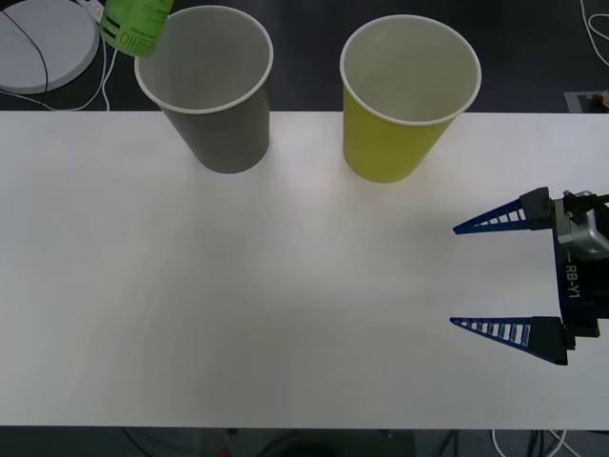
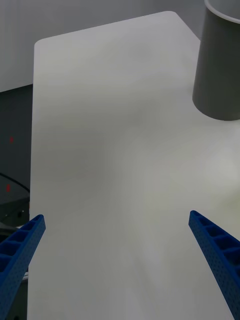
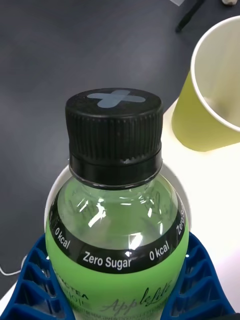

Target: Put the can into the green bin and the plastic bottle into the gray bin

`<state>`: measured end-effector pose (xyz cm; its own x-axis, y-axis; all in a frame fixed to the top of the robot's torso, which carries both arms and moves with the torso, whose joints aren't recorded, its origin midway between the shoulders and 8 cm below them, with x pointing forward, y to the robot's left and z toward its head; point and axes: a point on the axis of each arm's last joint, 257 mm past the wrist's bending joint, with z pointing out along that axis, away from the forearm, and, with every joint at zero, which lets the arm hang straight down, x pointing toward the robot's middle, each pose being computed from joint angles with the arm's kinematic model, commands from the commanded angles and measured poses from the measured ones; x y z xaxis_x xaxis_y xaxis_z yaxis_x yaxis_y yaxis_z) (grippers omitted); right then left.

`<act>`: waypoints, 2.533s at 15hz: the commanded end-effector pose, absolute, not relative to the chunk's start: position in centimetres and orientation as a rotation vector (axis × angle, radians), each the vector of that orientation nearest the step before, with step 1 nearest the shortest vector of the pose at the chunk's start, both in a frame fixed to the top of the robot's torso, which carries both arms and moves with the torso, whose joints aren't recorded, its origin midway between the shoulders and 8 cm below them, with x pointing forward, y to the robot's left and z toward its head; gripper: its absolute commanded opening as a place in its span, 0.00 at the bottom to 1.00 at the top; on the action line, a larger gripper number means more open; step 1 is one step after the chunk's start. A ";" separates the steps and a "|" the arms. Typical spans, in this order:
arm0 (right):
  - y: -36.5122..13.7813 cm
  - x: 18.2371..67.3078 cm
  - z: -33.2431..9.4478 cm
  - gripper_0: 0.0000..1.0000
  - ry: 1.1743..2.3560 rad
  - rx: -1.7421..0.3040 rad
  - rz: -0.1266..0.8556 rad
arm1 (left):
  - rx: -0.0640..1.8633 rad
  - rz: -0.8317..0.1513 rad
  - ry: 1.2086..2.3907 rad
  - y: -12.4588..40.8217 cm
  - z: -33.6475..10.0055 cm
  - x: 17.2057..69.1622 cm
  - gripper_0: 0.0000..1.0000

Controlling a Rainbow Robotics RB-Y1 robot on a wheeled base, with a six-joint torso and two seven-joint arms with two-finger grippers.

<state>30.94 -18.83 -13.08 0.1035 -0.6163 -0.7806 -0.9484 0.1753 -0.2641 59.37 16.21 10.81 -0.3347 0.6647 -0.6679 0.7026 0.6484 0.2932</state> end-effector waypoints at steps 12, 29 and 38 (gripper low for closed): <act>-18.8 30.9 -13.1 1.00 1.603 -1.531 0.493 | 1.054 -0.084 2.035 12.4 9.8 61.1 0.12; -18.8 30.9 -13.1 1.00 1.603 -1.531 0.493 | 1.064 -0.088 2.037 12.7 9.6 60.9 1.00; -18.8 30.9 -13.1 1.00 1.603 -1.531 0.493 | 1.081 -0.077 2.017 15.4 7.9 58.5 1.00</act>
<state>30.94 -18.83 -13.08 0.1035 -0.6163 -0.7807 -0.9484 0.1753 -0.2641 59.05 14.71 8.14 -0.2927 0.6619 -0.6901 0.7130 0.6319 0.3037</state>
